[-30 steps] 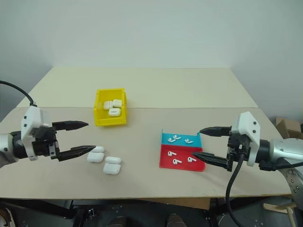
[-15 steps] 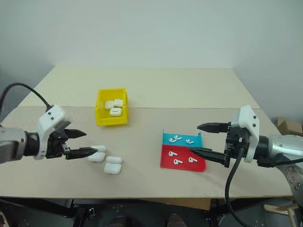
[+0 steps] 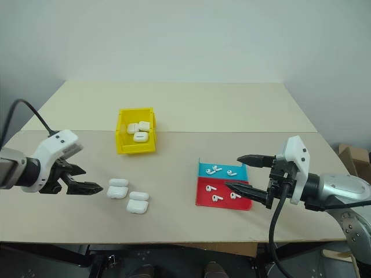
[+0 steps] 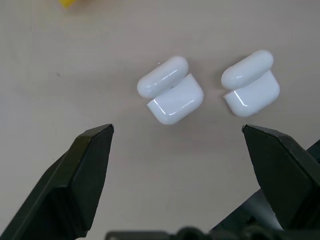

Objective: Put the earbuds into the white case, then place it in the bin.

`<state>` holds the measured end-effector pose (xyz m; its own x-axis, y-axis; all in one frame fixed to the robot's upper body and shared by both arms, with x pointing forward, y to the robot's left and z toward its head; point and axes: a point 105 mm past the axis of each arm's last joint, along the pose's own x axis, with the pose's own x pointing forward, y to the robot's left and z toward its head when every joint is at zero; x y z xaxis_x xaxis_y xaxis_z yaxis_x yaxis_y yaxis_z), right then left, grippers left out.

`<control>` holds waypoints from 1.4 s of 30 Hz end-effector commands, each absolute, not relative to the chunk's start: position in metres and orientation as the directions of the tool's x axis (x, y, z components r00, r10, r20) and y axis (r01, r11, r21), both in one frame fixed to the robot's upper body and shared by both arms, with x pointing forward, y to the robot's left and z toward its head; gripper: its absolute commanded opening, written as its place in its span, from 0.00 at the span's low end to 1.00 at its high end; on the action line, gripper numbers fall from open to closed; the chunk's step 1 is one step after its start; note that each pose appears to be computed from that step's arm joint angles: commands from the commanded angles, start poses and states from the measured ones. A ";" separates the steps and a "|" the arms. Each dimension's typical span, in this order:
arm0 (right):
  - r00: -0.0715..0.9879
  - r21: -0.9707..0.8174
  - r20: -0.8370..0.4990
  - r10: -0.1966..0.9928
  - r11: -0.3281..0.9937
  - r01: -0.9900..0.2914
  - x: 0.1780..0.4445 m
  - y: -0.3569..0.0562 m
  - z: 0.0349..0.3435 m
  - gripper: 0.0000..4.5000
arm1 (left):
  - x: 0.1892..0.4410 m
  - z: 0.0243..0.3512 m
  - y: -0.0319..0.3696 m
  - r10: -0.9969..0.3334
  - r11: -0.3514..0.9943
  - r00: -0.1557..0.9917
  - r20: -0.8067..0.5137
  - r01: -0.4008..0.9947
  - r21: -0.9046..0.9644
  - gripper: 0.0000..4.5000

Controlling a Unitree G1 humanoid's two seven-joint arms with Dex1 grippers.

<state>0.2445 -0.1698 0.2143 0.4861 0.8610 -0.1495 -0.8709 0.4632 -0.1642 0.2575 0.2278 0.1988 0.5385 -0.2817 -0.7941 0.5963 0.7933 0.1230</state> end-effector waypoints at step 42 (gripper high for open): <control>0.509 -0.203 -0.133 0.850 0.479 -0.854 0.241 -0.174 0.230 1.00 | 0.265 0.193 0.184 -0.288 0.733 0.748 -0.597 0.574 0.365 0.18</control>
<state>0.2442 -0.1727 0.2168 0.5047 0.8501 -0.1501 -0.8605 0.4815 -0.1663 0.2631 0.1899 0.1839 0.7225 -0.2555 -0.6424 0.5701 0.7458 0.3447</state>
